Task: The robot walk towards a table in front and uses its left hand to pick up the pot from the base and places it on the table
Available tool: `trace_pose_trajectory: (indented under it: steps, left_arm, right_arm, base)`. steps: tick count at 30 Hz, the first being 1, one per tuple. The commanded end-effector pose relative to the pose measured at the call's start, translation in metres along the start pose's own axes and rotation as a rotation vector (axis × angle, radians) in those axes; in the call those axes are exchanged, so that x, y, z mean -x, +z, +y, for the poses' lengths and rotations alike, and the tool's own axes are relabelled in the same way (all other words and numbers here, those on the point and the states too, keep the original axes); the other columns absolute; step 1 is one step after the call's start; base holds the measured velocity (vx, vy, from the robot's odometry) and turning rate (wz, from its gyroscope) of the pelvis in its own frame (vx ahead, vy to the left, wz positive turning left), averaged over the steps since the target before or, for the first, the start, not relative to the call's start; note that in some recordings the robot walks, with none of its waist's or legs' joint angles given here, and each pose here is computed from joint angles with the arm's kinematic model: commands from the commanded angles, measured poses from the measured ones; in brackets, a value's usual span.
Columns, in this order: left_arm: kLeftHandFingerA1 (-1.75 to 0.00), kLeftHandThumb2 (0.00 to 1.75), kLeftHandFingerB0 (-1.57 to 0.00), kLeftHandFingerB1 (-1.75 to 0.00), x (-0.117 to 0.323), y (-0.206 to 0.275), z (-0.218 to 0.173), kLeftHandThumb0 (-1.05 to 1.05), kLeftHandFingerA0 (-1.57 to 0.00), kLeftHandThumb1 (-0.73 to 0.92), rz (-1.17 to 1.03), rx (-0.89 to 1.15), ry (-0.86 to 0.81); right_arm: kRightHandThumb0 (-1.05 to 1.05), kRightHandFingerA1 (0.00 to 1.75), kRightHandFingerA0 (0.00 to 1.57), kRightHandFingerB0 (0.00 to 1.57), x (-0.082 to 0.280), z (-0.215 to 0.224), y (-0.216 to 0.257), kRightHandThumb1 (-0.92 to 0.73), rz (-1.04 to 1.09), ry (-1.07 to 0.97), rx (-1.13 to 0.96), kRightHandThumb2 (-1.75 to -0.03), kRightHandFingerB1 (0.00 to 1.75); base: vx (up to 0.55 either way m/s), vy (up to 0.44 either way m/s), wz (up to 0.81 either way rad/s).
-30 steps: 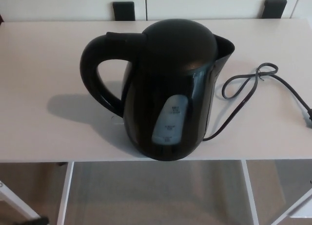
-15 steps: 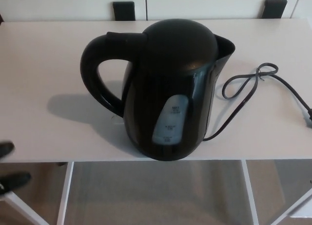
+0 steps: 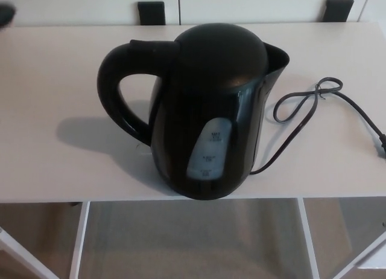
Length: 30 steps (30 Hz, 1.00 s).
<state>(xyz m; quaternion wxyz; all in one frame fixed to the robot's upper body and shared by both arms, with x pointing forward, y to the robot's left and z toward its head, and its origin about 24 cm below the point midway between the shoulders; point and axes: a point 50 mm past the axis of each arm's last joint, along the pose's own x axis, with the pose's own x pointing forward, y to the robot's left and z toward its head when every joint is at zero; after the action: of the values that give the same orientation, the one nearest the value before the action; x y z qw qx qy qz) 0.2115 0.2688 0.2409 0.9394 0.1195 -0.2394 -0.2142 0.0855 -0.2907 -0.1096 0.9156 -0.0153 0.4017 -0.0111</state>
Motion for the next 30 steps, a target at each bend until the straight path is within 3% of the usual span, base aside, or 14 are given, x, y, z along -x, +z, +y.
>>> trace_pose_trajectory:
  steps: [1,2,8,26,27,30]
  left_arm:
    - [-0.49,0.81,0.0,-0.46,-0.042,-0.037,0.011,-0.3,-0.01,0.2,0.231,-0.29,0.017]
    - [-0.29,0.71,-0.1,-0.3,-0.046,-0.044,0.01,-0.59,-0.08,0.39,0.256,-0.281,0.012]
    - [-0.19,0.76,-0.06,-0.21,-0.07,-0.074,-0.002,-0.58,-0.02,0.37,0.389,-0.305,-0.086]
    - [-0.24,0.76,-0.05,-0.18,-0.098,-0.117,-0.044,-0.58,-0.03,0.37,0.52,-0.249,-0.192]
    - [-0.27,0.54,-0.01,-0.24,-0.098,-0.119,-0.045,-0.61,-0.04,0.45,0.527,-0.249,-0.194]
    - [-0.27,0.54,-0.02,-0.24,-0.099,-0.123,-0.049,-0.61,-0.05,0.45,0.545,-0.247,-0.196]
  right_arm:
    - [-0.33,0.62,0.45,0.34,0.002,-0.006,0.0,-0.5,0.006,-0.043,0.003,-0.87,0.56]
    - [-0.34,0.64,0.47,0.35,0.002,-0.006,0.0,-0.5,0.005,-0.044,0.009,-0.88,0.56]
    - [-0.35,0.63,0.45,0.35,0.002,-0.004,0.001,-0.49,-0.005,-0.04,0.011,-0.88,0.57]
    - [-0.35,0.64,0.48,0.37,0.002,-0.003,0.003,-0.49,-0.014,-0.046,0.036,-0.87,0.57]
    - [-0.35,0.64,0.48,0.36,0.002,-0.002,0.003,-0.5,-0.014,-0.047,0.042,-0.87,0.56]
    - [-0.34,0.65,0.5,0.37,0.002,-0.003,0.003,-0.51,-0.014,-0.051,0.05,-0.88,0.57]
  base:
    - [0.0,0.0,0.0]
    - [0.0,0.0,0.0]
    - [0.0,0.0,0.0]
    - [0.0,0.0,0.0]
    - [0.0,0.0,0.0]
    - [0.0,0.0,0.0]
